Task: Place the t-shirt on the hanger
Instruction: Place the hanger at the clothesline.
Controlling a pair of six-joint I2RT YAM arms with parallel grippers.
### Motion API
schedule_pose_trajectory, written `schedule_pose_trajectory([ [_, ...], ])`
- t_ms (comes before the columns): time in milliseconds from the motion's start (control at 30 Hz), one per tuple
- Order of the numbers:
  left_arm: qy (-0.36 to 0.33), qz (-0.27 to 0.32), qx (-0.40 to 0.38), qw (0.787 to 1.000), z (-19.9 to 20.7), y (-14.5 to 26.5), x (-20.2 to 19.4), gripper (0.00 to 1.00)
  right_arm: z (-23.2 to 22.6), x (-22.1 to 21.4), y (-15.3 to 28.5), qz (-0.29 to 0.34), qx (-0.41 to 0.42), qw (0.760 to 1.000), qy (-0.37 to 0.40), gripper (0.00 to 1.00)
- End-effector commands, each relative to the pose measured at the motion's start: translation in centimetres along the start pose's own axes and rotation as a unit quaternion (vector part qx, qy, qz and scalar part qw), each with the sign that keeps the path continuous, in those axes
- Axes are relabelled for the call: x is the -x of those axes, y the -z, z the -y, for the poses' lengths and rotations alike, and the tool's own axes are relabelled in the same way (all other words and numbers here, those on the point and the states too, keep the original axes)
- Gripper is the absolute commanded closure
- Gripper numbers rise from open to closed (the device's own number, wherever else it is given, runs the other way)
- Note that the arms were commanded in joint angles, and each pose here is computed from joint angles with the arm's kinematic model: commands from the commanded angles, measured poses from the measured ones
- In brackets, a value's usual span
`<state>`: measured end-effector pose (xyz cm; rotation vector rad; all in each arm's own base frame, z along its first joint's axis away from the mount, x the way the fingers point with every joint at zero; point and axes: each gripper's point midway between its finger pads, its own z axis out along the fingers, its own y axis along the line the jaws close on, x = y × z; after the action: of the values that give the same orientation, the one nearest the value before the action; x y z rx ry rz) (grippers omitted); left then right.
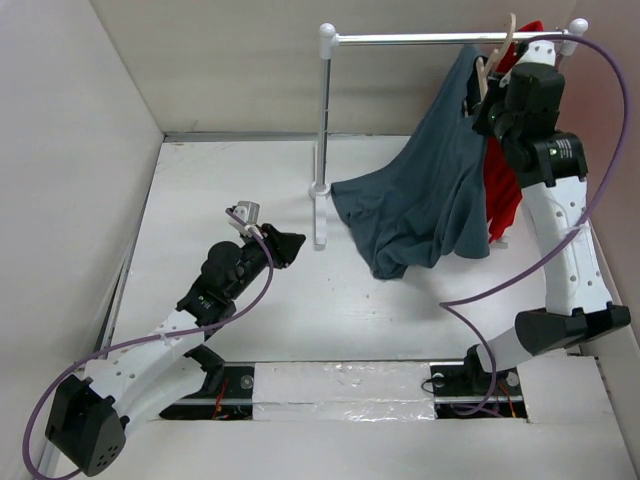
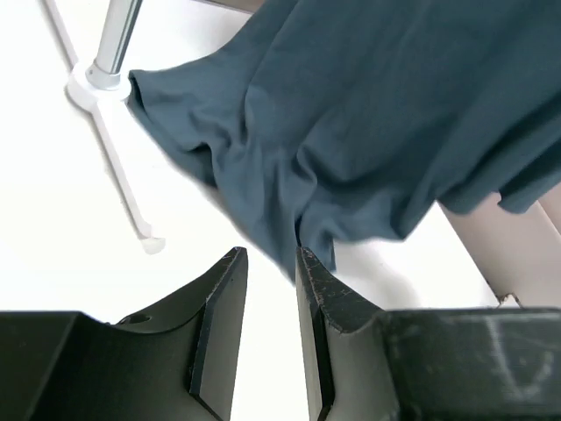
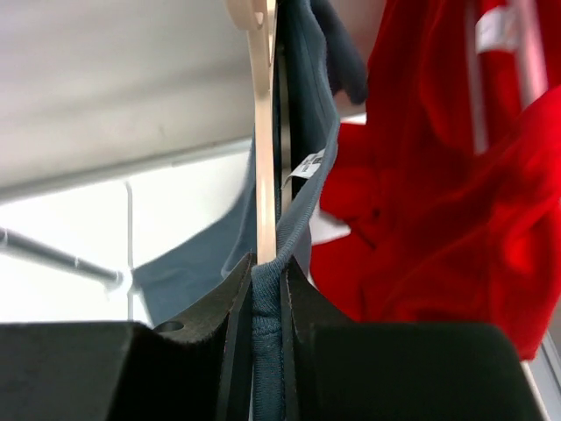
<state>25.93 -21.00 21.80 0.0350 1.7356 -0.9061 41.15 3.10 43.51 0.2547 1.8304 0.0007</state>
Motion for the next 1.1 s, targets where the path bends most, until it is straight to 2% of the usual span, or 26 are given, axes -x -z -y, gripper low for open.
schedule_pose_trajectory([
  [0, -0.014, 0.023, -0.041, 0.999, 1.6, 0.2, 1.1, 0.74, 0.6, 6.5, 0.5, 0.097, 0.011, 0.995, -0.026, 1.0],
  [167, -0.017, 0.029, -0.06, 0.998, 2.3, 0.6, 1.4, 0.75, 2.0, 8.4, -1.5, 0.11, 0.006, 0.993, -0.028, 1.0],
  [200, -0.017, 0.027, -0.061, 0.998, 2.3, 0.6, 1.3, 0.75, 2.2, 7.8, -3.2, 0.097, -0.001, 0.995, -0.024, 1.0],
  [467, -0.015, 0.018, -0.072, 0.997, 2.7, 0.4, 0.9, 0.75, 3.3, 9.4, -5.4, 0.117, -0.029, 0.993, -0.02, 1.0],
  [733, -0.014, 0.022, -0.075, 0.997, 2.8, 0.6, 1.1, 0.75, 4.1, 4.9, -8.6, 0.075, -0.031, 0.996, -0.02, 1.0],
  [1000, -0.011, 0.019, -0.075, 0.997, 2.8, 0.6, 0.9, 0.75, 5.6, 1.9, -9.3, 0.057, -0.032, 0.998, -0.026, 1.0],
  [1067, -0.011, 0.02, -0.074, 0.997, 2.8, 0.5, 1.0, 0.75, 5.6, 2.2, -8.6, 0.068, -0.03, 0.997, -0.031, 1.0],
])
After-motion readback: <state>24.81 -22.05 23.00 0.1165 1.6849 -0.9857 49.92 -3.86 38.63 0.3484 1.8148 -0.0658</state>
